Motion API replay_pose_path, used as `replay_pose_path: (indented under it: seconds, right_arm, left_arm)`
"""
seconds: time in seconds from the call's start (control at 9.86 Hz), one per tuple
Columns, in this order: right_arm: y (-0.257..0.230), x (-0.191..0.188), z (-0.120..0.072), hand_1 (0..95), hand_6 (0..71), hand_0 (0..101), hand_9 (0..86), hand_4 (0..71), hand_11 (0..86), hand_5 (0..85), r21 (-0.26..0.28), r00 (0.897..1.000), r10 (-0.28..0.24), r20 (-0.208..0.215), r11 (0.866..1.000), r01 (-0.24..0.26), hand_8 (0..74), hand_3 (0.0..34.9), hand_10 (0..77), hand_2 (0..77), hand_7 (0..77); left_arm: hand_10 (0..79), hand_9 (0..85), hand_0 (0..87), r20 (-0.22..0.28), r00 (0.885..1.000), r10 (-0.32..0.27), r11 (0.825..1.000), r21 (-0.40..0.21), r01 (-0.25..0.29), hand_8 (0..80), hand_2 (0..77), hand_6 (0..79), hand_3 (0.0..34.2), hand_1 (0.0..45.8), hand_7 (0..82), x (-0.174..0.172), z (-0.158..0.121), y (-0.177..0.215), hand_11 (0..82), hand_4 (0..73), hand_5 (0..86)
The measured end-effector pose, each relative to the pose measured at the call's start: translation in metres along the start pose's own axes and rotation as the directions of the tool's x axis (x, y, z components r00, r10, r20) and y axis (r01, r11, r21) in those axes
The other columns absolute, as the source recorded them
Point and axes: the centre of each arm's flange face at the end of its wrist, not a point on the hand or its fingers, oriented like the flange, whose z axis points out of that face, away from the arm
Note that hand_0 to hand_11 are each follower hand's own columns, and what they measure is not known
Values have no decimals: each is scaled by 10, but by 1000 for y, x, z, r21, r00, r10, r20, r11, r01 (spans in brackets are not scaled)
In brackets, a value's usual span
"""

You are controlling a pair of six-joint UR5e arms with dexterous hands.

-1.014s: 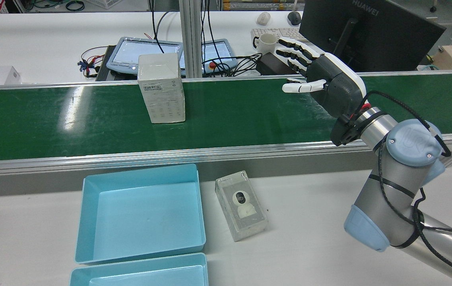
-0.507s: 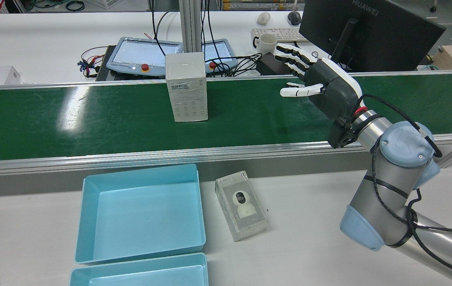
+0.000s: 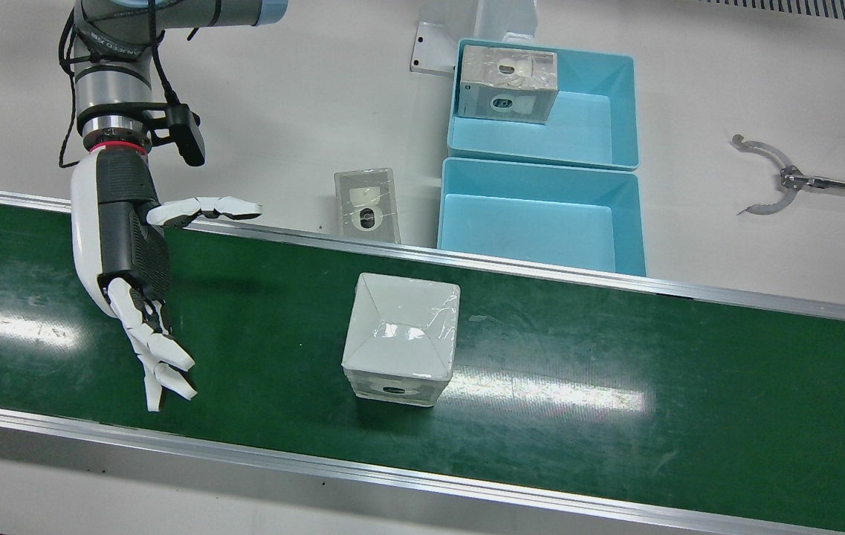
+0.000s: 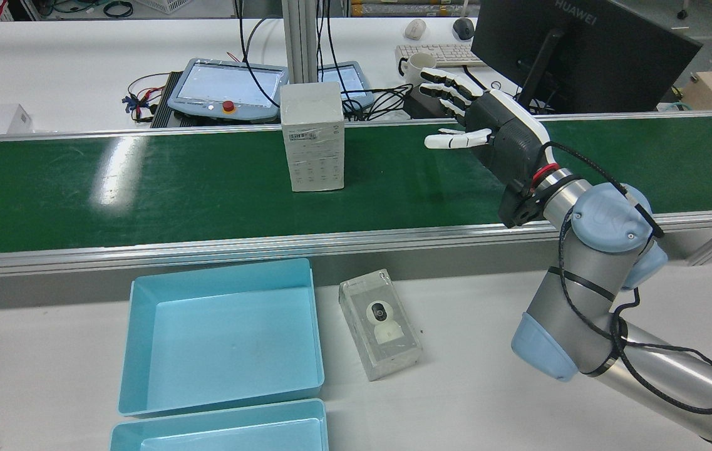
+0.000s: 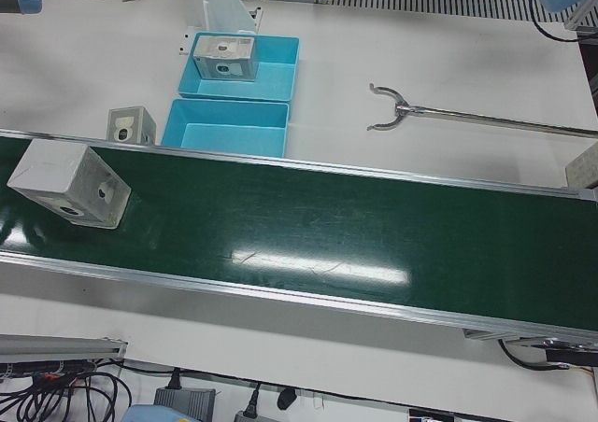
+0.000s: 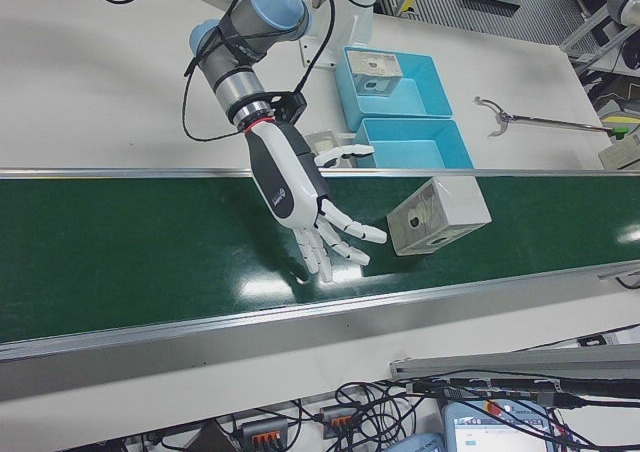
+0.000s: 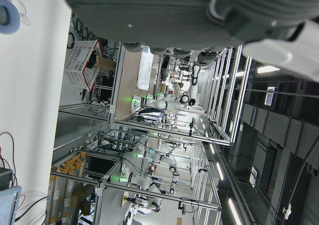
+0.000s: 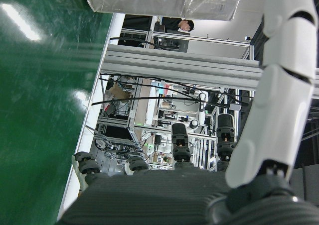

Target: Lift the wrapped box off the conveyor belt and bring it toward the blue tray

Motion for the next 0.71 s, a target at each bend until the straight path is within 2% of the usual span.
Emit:
replay_pose_path:
  seconds: [0.71]
  right_arm:
    - [17, 25, 50, 98, 0, 420, 33, 147, 76, 175, 8, 1000, 0, -5, 1000, 0, 0, 300, 49, 147, 169]
  left_arm:
    - [0, 5, 0, 0, 1000, 0, 1000, 0, 0, 5, 11, 0, 0, 0, 5, 0, 0, 0, 0, 0, 5]
